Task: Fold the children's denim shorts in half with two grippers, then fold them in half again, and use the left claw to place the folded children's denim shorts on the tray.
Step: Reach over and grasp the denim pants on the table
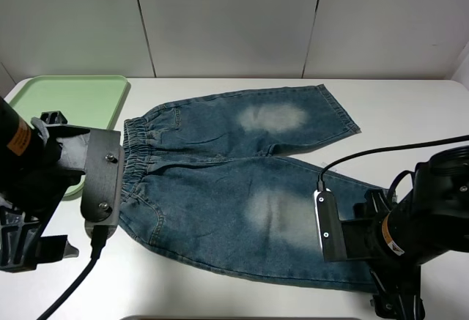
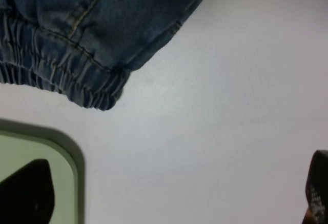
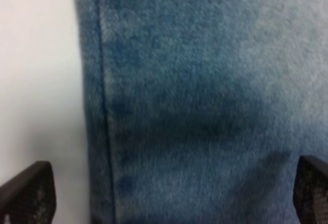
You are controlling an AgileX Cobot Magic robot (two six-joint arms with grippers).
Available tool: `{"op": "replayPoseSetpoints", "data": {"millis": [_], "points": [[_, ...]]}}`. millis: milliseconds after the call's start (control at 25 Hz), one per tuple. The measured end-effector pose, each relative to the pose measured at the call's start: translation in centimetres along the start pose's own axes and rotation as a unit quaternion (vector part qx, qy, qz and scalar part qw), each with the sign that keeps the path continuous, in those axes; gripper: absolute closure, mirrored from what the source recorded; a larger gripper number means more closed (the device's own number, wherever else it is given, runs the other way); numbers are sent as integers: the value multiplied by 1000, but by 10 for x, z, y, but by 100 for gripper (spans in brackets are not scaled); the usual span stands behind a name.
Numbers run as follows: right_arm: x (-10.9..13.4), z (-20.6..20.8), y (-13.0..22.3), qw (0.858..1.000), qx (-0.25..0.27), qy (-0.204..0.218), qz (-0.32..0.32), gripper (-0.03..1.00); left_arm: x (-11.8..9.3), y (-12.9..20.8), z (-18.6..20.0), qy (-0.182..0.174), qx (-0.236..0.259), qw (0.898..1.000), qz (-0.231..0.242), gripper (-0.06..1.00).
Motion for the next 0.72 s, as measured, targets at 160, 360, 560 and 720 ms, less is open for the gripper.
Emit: {"op": "replayPoseSetpoints", "data": {"millis": [160, 360, 560, 720], "points": [[2, -4, -2, 1000, 0, -5, 1, 27, 4, -5, 0, -11, -15, 1000, -4, -3], [2, -8, -3, 1000, -1, -9, 1, 27, 9, -14, -5, -20, -29, 999, -9, -3], [3, -9, -4, 1000, 2, -12, 0, 27, 6, -17, -30, 12, 1, 999, -40, -3], [3, -9, -4, 1000, 1, -12, -1, 27, 6, -21, -46, 26, 12, 998, -53, -3]]}}
Point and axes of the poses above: a point on each arm's last joint axis where the gripper is mounted, z pointing back along that axis away from the gripper, x along the wrist's bending axis when the last joint is at zero, y = z × x, the point moved 9 cm from there along -z, pointing out along that axis toward the gripper, and after that the axes turned 5 degrees about -z, right-handed, at the moved point
